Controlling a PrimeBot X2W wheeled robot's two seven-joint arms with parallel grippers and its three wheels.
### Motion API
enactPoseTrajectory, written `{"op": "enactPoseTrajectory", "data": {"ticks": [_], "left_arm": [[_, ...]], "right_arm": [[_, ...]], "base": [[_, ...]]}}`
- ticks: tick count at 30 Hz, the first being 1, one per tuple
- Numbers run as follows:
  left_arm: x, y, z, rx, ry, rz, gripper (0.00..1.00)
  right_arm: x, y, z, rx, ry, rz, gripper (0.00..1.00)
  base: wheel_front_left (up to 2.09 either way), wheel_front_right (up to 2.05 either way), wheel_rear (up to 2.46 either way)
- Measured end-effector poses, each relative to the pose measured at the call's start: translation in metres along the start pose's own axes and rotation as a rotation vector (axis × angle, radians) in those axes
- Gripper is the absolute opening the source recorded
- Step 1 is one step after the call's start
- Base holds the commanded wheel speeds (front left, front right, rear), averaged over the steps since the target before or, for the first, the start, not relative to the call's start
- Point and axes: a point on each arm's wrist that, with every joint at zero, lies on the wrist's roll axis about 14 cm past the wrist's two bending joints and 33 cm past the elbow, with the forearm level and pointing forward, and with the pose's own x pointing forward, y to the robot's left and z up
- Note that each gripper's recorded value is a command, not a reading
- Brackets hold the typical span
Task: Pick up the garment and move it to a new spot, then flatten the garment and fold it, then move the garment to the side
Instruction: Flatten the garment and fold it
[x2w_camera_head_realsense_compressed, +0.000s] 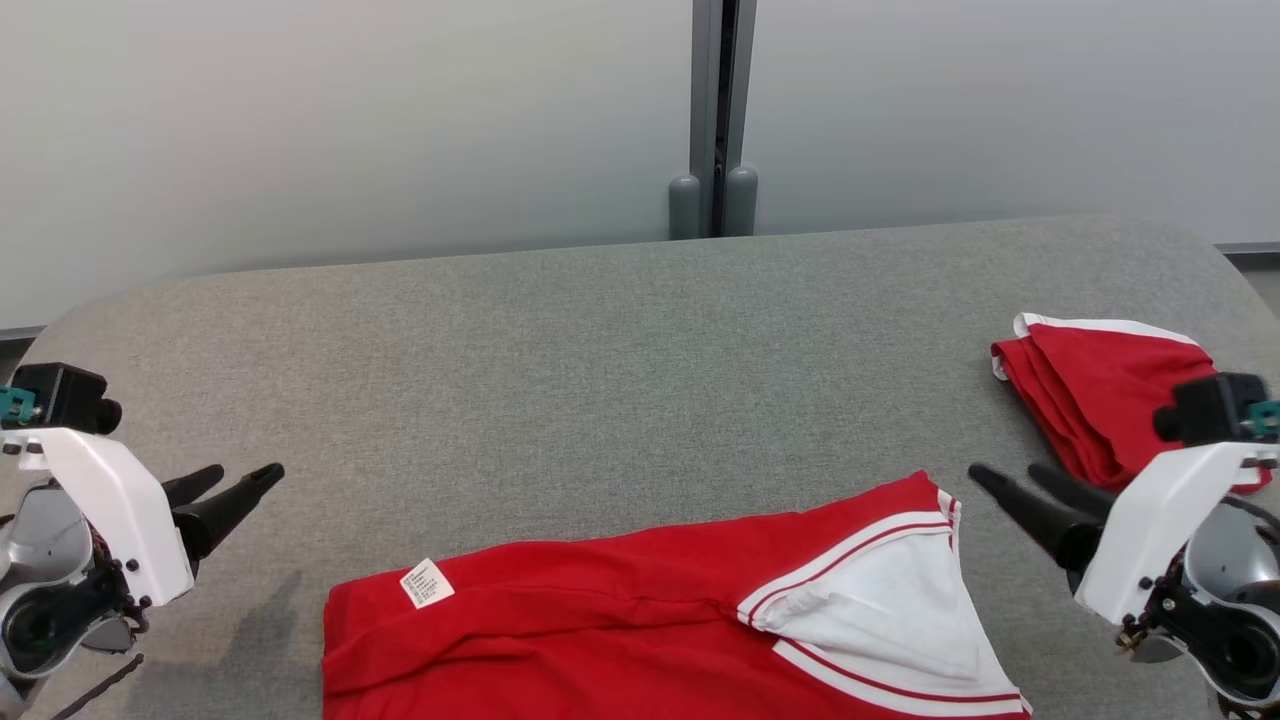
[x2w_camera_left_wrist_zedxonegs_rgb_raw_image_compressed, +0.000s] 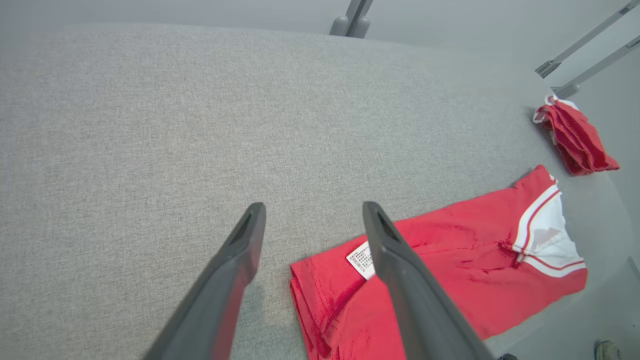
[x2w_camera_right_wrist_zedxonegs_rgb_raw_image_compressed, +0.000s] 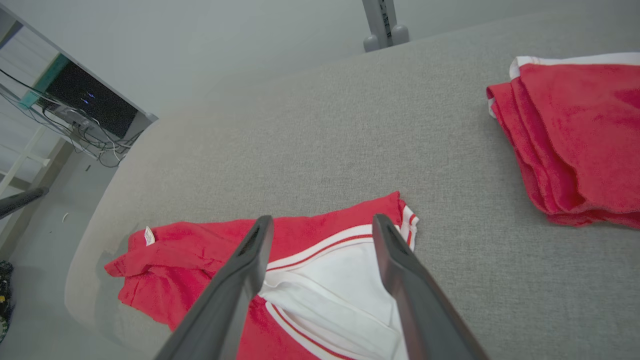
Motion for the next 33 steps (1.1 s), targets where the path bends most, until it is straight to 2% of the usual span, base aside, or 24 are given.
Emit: {"op": "enactPoseTrajectory", "data": {"ticks": [2,5,10,12,16,18,23,28,33], "left_arm": [[-0.004,0.0,0.01,-0.006,-0.096,0.011,1.0],[-0.007,0.0,0.014,0.01,-0.204,0.04,1.0],[-0.023,-0.003,0.042,-0.032,-0.481,0.083,1.0],[-0.032,-0.001,0.046,-0.04,-0.608,0.129,1.0],[-0.027,-0.01,0.028,-0.051,-0.629,0.159,1.0],[-0.034,-0.008,0.037,-0.051,-0.695,0.201,1.0],[-0.043,-0.009,0.025,-0.016,-0.78,0.284,1.0],[-0.053,-0.009,0.016,-0.021,-0.855,0.348,1.0],[-0.049,-0.017,0.001,-0.053,-0.872,0.347,1.0]], "right_arm": [[-0.005,-0.001,0.024,0.032,-0.159,-0.004,1.0],[-0.007,0.006,0.036,0.063,-0.285,0.013,1.0],[-0.017,0.007,0.064,0.052,-0.51,0.002,1.0],[-0.025,0.0,0.075,0.038,-0.637,-0.044,1.0],[-0.029,-0.016,0.075,0.025,-0.748,-0.119,1.0],[-0.03,-0.018,0.075,0.023,-0.797,-0.133,1.0],[-0.015,-0.018,0.049,0.002,-0.772,-0.148,1.0],[-0.003,-0.035,0.018,0.029,-0.716,-0.197,1.0],[0.016,-0.044,-0.018,0.061,-0.611,-0.221,1.0]], "base": [[0.0,0.0,0.0],[0.0,0.0,0.0],[0.0,0.0,0.0],[0.0,0.0,0.0],[0.0,0.0,0.0],[0.0,0.0,0.0],[0.0,0.0,0.0],[0.0,0.0,0.0],[0.0,0.0,0.0]]}}
